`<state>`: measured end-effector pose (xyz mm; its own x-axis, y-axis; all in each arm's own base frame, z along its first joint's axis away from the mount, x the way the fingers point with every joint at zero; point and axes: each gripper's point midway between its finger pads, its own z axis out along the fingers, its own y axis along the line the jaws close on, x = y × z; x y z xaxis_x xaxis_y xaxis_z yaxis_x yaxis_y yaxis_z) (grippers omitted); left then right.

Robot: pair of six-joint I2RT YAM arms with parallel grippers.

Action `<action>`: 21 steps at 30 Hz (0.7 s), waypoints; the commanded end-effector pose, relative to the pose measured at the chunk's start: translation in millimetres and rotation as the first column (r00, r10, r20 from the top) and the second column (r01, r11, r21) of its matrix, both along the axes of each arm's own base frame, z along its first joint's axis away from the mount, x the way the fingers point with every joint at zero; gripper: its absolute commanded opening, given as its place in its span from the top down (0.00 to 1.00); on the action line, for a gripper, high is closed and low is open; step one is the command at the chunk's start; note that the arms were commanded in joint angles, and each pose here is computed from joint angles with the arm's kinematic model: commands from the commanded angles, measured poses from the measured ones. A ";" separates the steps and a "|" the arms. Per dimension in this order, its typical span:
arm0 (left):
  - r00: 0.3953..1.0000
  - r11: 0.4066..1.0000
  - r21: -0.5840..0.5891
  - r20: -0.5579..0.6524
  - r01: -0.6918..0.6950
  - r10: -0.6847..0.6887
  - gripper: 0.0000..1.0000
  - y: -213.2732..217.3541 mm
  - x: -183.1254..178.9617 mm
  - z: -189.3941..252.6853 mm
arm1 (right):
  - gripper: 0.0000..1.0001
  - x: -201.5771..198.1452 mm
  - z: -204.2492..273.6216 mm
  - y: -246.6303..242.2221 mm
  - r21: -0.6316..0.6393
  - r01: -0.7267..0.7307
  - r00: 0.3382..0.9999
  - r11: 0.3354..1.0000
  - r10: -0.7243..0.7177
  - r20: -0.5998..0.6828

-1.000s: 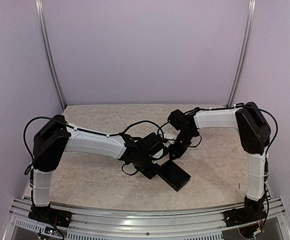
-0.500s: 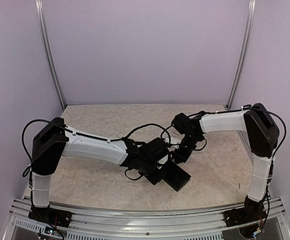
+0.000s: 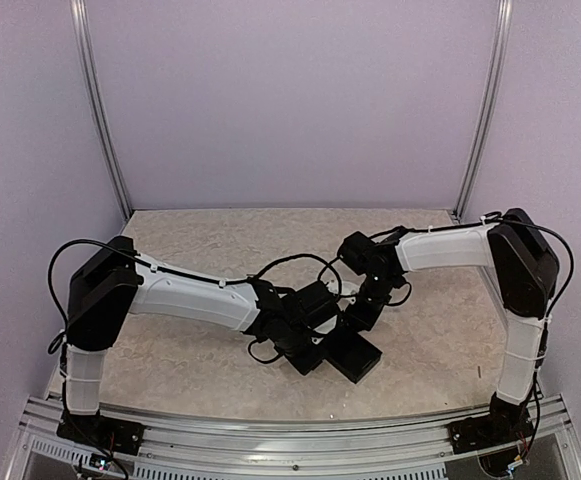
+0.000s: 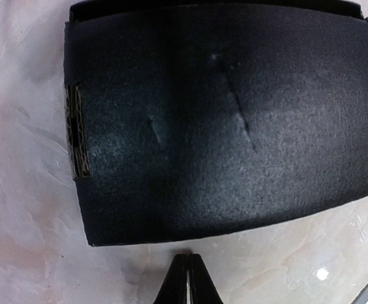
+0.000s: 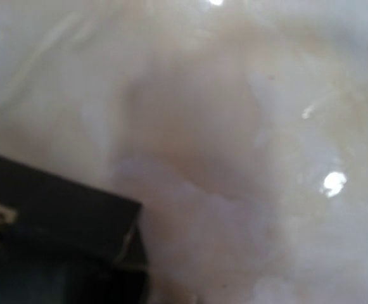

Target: Fold the paper box

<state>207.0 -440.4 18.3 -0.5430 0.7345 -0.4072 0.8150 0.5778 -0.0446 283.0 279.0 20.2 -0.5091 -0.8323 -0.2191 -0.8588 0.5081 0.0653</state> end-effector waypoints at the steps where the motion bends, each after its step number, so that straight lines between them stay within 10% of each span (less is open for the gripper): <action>1: 0.987 0.990 -0.137 0.150 -0.034 0.055 0.95 -27.3 33.7 15.0 | 0.92 -16.5 37.8 33.7 0.229 -0.050 0.997 0.972 0.061 -0.044; 8: 0.968 0.965 -0.263 0.235 -0.022 0.086 0.95 -18.9 28.2 44.1 | 0.91 22.1 60.5 23.9 0.342 0.014 1.000 0.940 -0.020 0.012; 21: 0.978 0.993 -0.119 0.202 -0.022 0.046 0.97 -2.3 -2.7 25.6 | 0.91 29.2 53.0 -4.1 0.215 0.096 0.992 0.972 -0.111 0.059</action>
<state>217.4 -457.8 40.7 -0.4512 0.6400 -0.6219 0.8040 0.5939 0.0278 307.7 290.6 56.9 -0.5606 -0.7184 -0.4119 -0.8234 0.5365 0.1849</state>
